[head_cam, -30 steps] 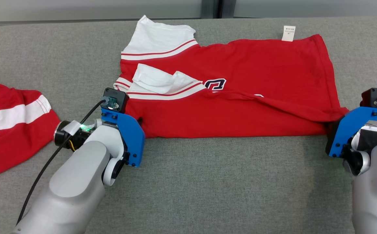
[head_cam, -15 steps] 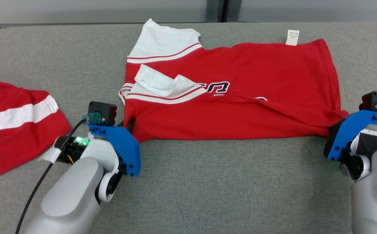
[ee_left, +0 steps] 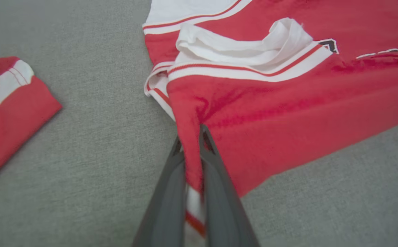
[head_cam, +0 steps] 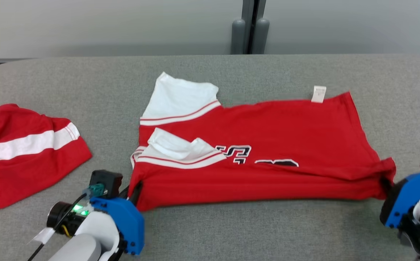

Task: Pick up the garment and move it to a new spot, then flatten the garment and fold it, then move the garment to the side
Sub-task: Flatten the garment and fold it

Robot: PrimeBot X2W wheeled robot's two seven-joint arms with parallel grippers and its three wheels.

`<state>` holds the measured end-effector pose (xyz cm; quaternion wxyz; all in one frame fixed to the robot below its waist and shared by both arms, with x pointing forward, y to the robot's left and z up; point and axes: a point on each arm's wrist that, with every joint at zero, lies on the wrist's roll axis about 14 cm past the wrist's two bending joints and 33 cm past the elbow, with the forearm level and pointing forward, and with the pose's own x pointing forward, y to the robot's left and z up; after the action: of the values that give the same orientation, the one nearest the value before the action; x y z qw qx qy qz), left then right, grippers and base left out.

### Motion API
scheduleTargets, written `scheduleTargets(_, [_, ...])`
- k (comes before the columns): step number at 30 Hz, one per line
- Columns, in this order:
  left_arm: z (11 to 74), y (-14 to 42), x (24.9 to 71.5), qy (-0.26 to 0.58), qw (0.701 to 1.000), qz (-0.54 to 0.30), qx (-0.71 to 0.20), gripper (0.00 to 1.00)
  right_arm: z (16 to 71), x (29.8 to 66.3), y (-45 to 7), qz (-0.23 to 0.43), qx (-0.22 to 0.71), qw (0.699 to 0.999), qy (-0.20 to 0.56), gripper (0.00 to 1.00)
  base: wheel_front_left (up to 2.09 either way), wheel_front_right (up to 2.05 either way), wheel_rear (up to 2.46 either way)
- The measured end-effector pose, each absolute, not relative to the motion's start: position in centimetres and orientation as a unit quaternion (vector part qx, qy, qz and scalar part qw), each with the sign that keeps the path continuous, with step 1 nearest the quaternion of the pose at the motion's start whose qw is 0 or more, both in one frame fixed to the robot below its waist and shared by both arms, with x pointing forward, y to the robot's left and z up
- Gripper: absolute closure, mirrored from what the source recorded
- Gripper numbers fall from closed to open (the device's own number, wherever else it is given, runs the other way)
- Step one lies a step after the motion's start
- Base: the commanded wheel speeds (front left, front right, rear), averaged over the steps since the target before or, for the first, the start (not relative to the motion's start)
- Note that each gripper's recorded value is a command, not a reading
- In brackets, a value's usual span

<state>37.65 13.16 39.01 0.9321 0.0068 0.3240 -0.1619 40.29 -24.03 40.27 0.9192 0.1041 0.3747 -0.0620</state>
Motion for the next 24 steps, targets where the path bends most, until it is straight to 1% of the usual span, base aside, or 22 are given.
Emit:
scheduleTargets(3, [39.4, 14.0, 36.4, 0.329, 0.931, -0.154, 0.014, 1.00, 40.5, 38.5, -24.5, -0.066, 0.109, 0.916, 0.381, 1.00, 0.00, 0.00, 0.00])
scheduleTargets(7, [38.8, 14.1, 33.6, 0.360, 0.920, -0.154, 0.008, 1.00, 39.8, 35.8, -24.6, -0.067, 0.122, 0.905, 0.402, 1.00, 0.00, 0.00, 0.00])
scheduleTargets(11, [38.5, 14.0, 31.6, 0.379, 0.914, -0.149, -0.004, 1.00, 39.2, 34.2, -24.5, -0.066, 0.130, 0.899, 0.414, 1.00, 0.00, 0.00, 0.00])
scheduleTargets(12, [38.5, 14.1, 31.2, 0.384, 0.912, -0.145, -0.010, 0.96, 39.1, 34.1, -24.5, -0.065, 0.130, 0.899, 0.413, 1.00, 0.00, 0.00, 0.00])
scheduleTargets(13, [38.4, 14.2, 30.9, 0.387, 0.911, -0.141, -0.014, 0.30, 39.1, 34.0, -24.3, -0.062, 0.131, 0.899, 0.412, 0.50, 0.00, 0.00, 0.00])
scheduleTargets(14, [38.4, 14.2, 30.7, 0.388, 0.911, -0.138, -0.015, 0.00, 39.1, 34.0, -24.2, -0.060, 0.133, 0.899, 0.413, 0.00, 0.00, 0.00, 0.00])
scheduleTargets(17, [38.8, 14.5, 31.0, 0.380, 0.916, -0.130, -0.017, 0.00, 38.9, 33.8, -24.1, -0.059, 0.131, 0.899, 0.413, 0.00, 0.00, 0.00, 0.00])
scheduleTargets(21, [39.9, 14.5, 31.4, 0.362, 0.923, -0.130, -0.018, 0.00, 39.6, 34.4, -24.1, -0.057, 0.120, 0.907, 0.400, 0.00, 0.00, 0.00, 0.00])
scheduleTargets(24, [41.4, 14.8, 32.9, 0.334, 0.934, -0.126, -0.017, 0.00, 40.8, 35.4, -24.1, -0.055, 0.112, 0.916, 0.380, 0.00, 0.00, 0.00, 0.00])
